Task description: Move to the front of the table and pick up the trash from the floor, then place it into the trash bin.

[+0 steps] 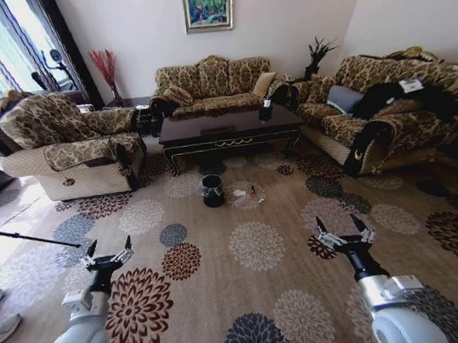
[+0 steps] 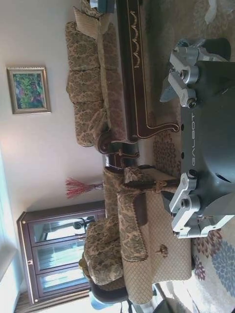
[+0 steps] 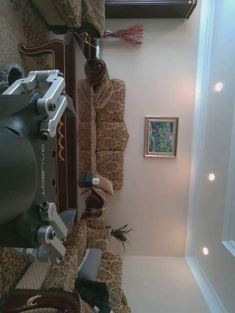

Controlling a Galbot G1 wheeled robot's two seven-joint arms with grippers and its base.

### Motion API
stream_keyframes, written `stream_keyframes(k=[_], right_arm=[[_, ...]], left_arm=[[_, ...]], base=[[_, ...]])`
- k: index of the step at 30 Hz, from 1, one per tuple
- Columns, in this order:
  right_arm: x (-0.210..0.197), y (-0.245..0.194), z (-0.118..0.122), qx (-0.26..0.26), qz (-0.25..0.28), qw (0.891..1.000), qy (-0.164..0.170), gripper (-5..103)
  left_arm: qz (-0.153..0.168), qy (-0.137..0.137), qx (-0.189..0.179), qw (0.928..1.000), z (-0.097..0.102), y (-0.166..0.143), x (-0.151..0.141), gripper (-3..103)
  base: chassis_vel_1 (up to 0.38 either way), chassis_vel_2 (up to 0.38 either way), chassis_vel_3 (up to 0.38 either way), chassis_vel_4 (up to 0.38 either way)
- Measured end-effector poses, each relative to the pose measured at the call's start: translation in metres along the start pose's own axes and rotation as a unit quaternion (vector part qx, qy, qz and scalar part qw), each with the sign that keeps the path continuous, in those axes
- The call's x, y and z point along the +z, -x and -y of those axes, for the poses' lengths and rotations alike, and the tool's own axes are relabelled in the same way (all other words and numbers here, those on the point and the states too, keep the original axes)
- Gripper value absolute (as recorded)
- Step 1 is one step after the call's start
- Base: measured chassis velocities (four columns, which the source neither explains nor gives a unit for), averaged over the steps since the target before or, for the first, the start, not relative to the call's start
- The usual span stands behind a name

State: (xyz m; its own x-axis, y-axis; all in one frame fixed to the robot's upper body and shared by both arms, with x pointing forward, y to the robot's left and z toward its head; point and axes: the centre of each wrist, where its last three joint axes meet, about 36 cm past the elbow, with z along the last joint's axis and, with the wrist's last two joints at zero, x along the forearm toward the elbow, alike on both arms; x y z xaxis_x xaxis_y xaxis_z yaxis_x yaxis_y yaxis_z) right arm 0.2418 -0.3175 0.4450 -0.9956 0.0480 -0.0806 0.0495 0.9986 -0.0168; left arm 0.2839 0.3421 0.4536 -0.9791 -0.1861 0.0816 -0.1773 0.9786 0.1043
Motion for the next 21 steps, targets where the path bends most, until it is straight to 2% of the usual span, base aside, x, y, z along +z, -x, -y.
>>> stream_keyframes(k=[13, 21], right_arm=[[0.003, 0.0, -0.004, -0.001, -0.002, 1.0, 0.005, 100], [0.006, 0.001, -0.005, -0.003, -0.005, 1.0, 0.005, 100]], left_arm=[[-0.023, -0.006, 0.008, 0.9997, 0.003, -0.001, 0.014, 100], [-0.017, 0.005, 0.041, 0.999, 0.002, -0.002, 0.009, 100]], base=[[0.0, 0.0, 0.0, 0.0], [0.0, 0.0, 0.0, 0.0]])
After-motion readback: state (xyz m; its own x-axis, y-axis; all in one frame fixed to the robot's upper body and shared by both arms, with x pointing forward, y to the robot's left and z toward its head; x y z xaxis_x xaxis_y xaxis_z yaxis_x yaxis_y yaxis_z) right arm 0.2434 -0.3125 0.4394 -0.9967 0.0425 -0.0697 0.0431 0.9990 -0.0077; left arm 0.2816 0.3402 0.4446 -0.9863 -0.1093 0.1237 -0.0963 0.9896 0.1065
